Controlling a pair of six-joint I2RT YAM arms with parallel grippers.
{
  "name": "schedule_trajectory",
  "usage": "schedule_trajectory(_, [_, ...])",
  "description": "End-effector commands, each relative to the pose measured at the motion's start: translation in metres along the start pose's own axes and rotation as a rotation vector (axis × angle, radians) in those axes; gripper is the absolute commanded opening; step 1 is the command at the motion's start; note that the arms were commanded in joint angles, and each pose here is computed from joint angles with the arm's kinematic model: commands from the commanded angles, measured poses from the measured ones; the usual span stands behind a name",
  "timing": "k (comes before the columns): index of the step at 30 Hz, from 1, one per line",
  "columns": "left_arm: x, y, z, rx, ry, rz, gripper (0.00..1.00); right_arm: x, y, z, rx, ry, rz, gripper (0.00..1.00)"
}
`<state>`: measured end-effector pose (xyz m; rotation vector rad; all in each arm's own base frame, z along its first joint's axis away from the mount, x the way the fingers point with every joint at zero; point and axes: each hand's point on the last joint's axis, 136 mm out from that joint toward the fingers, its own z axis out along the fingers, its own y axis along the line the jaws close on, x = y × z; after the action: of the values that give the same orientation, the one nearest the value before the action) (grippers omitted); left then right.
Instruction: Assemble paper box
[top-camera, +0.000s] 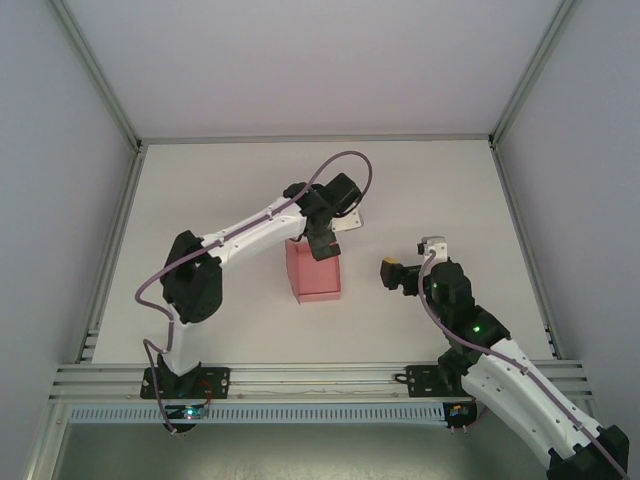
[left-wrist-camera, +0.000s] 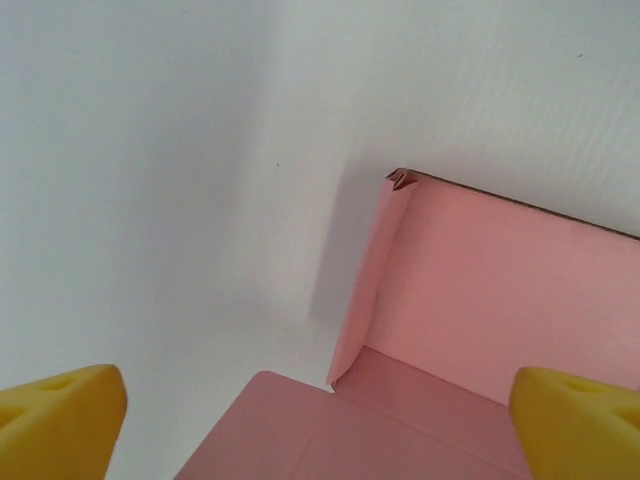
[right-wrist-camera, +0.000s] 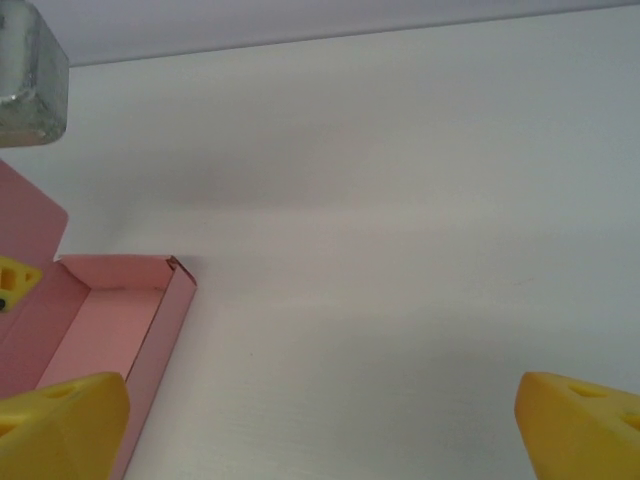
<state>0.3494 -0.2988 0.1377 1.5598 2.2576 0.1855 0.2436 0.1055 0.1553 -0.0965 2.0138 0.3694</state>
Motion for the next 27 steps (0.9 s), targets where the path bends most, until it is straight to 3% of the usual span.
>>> schedule_trajectory(1, [-0.022,0.018,-0.040,-0.090,-0.199,-0.186,1.00,-0.014,0.022,0.004,-0.111,-0.029,-0.072,0.98])
schedule_trajectory(5, [-0.026,0.030,-0.123,-0.091,-0.491,-0.511,1.00,-0.018,0.051,0.020,-0.234,0.043,-0.203,0.98])
schedule_trajectory(9, [0.020,0.032,-0.167,-0.086,-0.544,-0.855,1.00,-0.023,0.077,0.053,-0.327,0.165,-0.340,0.98])
schedule_trajectory(14, [0.133,0.033,-0.153,-0.358,-0.447,-1.145,1.00,-0.012,0.110,0.104,-0.451,0.374,-0.498,0.98])
schedule_trajectory(17, [0.182,0.018,-0.134,-0.395,-0.350,-1.240,1.00,0.004,0.133,0.122,-0.572,0.469,-0.602,0.98])
schedule_trajectory(22, [0.217,-0.003,-0.111,-0.392,-0.262,-1.291,1.00,0.031,0.155,0.151,-0.645,0.618,-0.730,0.95])
schedule_trajectory(27, [0.223,-0.010,-0.101,-0.378,-0.242,-1.292,1.00,0.052,0.165,0.177,-0.646,0.723,-0.693,0.83])
